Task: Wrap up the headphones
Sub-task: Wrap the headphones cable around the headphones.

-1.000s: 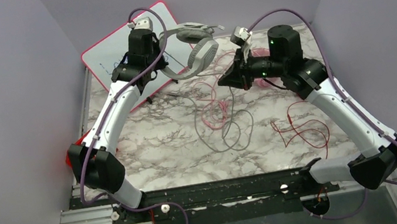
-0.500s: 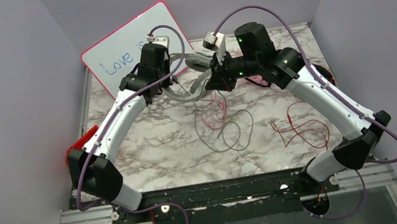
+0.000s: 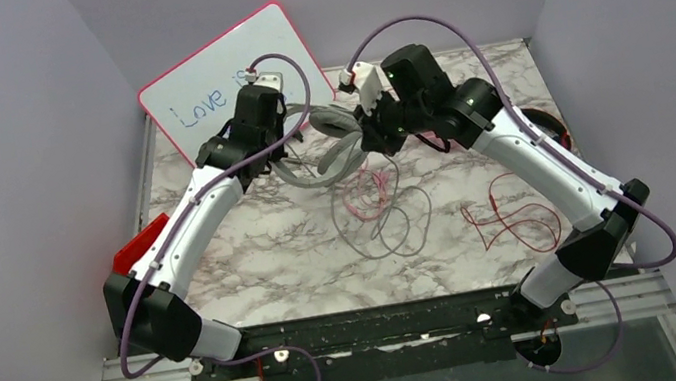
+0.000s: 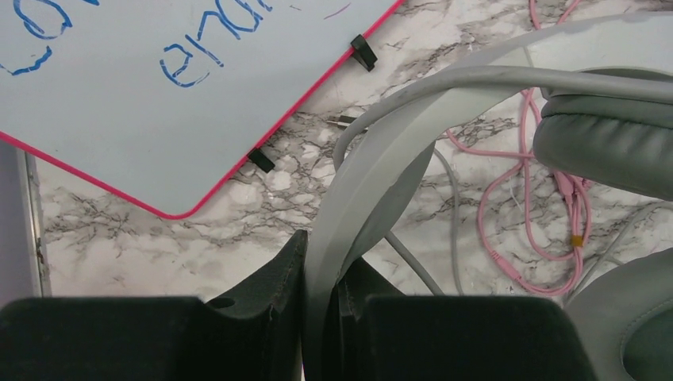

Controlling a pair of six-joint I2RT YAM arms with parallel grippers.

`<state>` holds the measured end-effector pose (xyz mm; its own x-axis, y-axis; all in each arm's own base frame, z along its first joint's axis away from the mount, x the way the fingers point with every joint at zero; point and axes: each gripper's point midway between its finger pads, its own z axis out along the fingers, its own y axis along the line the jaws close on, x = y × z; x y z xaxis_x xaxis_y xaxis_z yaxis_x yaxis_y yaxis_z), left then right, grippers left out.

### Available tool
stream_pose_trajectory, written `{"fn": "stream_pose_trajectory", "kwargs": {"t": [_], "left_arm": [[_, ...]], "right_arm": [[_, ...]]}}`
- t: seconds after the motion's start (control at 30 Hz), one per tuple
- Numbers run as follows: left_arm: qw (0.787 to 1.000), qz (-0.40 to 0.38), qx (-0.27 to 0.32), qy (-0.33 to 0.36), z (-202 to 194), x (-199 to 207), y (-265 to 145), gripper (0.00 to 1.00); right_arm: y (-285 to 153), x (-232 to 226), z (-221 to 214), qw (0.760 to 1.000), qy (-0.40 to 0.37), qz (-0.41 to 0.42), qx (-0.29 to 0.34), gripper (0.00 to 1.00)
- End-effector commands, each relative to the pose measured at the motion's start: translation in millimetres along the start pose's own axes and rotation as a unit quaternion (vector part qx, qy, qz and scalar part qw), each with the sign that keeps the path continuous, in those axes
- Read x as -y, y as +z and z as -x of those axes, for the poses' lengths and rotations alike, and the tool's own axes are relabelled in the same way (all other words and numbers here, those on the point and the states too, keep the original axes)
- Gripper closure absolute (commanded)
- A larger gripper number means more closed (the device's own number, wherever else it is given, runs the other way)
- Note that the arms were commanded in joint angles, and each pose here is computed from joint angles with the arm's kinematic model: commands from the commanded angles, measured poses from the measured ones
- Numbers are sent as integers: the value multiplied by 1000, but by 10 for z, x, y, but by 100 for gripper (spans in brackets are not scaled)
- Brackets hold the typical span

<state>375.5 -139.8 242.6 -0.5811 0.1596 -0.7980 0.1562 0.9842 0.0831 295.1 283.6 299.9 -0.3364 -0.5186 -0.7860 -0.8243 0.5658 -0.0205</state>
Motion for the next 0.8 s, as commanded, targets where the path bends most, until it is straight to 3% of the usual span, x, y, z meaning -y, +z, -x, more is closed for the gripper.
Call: {"fn": "stream_pose_trajectory", "kwargs": {"t": [0.0,0.2,0.4,0.77], "left_arm": [[1000,7,11,-18,122,-61,-233,100],[998,-5,-64,0,-216,20,-104,100],[994,18,-101,-27,-709,-92,132,100],[987,-3,-153,-46,-1342,2,471,100]], "right_arm": [[-66,191,44,998,-11,-63,21,100],[161,49,167,998,-26,-17,52,99],[560,11,-136,1000,-12,7,-3,99],[891,-169,-412,998,6,64,-24,99]]}}
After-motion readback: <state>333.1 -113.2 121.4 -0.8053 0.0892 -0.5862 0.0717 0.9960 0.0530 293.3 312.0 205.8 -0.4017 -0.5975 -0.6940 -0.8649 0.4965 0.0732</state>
